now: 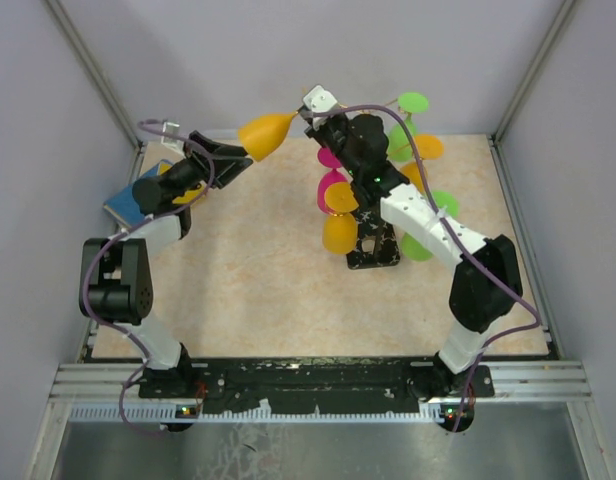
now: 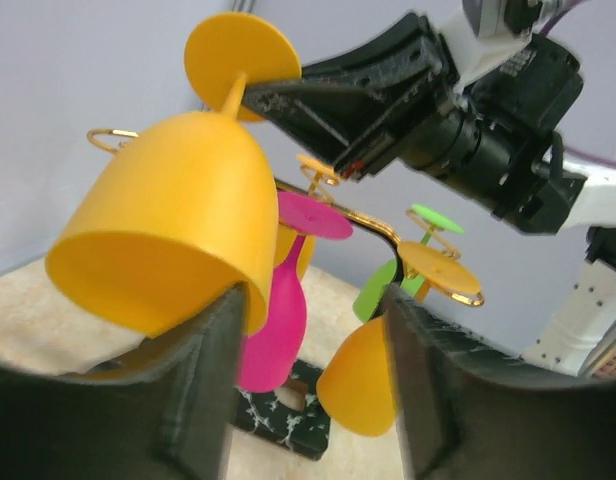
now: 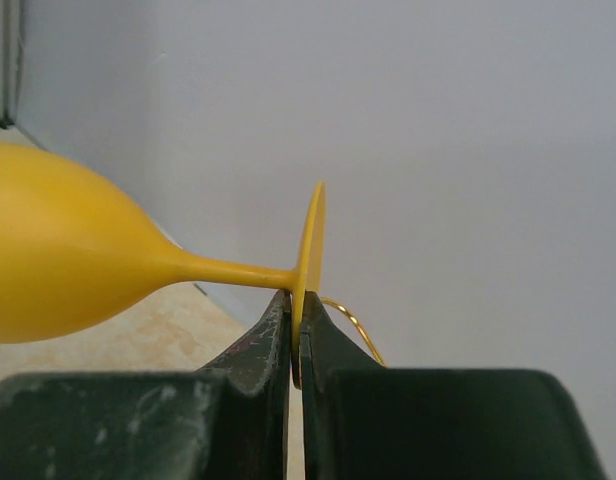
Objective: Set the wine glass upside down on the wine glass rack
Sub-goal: Turn the wine glass upside down at the wine rack.
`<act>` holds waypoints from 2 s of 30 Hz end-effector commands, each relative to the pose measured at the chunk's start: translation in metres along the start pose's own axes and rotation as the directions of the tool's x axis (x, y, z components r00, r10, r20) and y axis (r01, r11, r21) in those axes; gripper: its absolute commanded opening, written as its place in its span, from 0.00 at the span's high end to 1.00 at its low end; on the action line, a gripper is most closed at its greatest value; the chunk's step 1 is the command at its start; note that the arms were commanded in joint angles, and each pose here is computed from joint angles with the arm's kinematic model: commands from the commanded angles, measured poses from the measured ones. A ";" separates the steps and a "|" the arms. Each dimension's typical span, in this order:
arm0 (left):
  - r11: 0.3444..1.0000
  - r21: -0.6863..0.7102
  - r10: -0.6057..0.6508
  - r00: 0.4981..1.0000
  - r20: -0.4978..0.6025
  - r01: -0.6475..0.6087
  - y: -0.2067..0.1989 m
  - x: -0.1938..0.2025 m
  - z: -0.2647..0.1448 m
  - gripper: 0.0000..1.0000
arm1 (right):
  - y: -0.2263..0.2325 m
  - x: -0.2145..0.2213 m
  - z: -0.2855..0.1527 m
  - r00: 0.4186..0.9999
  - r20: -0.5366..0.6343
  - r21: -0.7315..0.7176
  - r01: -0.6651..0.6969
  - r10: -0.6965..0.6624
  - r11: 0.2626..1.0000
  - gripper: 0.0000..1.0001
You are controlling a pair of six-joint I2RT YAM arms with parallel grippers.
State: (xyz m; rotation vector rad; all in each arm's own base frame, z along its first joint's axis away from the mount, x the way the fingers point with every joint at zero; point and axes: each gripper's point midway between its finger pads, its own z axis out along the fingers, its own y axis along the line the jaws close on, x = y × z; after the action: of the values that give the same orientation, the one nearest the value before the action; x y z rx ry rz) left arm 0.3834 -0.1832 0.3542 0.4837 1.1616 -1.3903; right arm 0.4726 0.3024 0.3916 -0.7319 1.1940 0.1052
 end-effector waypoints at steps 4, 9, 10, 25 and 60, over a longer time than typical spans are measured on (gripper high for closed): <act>0.975 0.118 0.185 0.982 0.022 -0.187 -0.042 0.000 -0.007 0.00 | -0.039 -0.029 -0.003 0.988 -0.020 0.123 0.157 -0.156 0.980 1.00; 0.982 0.109 0.154 0.988 -0.015 -0.151 -0.040 0.009 -0.011 0.00 | -0.041 -0.030 -0.013 0.970 -0.062 0.085 0.239 -0.234 0.967 1.00; 0.983 0.107 0.151 0.988 -0.022 -0.147 -0.040 0.011 -0.011 0.00 | -0.039 -0.025 -0.015 0.964 -0.081 0.063 0.259 -0.254 0.964 1.00; 0.977 0.165 0.147 0.987 -0.071 -0.134 -0.035 0.015 -0.008 0.00 | -0.045 -0.002 -0.021 0.812 -0.292 0.013 0.531 -0.505 0.847 1.00; 0.980 0.154 0.132 0.990 -0.047 -0.123 -0.024 0.006 -0.005 0.00 | -0.090 0.057 -0.006 0.651 -0.449 -0.102 0.643 -0.612 0.759 1.00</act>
State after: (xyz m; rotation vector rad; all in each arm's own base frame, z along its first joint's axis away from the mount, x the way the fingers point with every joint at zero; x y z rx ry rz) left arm 0.3741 -0.1880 0.3291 0.5410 1.2672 -1.4704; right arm 0.5220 0.2171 0.3533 -1.1722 1.3546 -0.7074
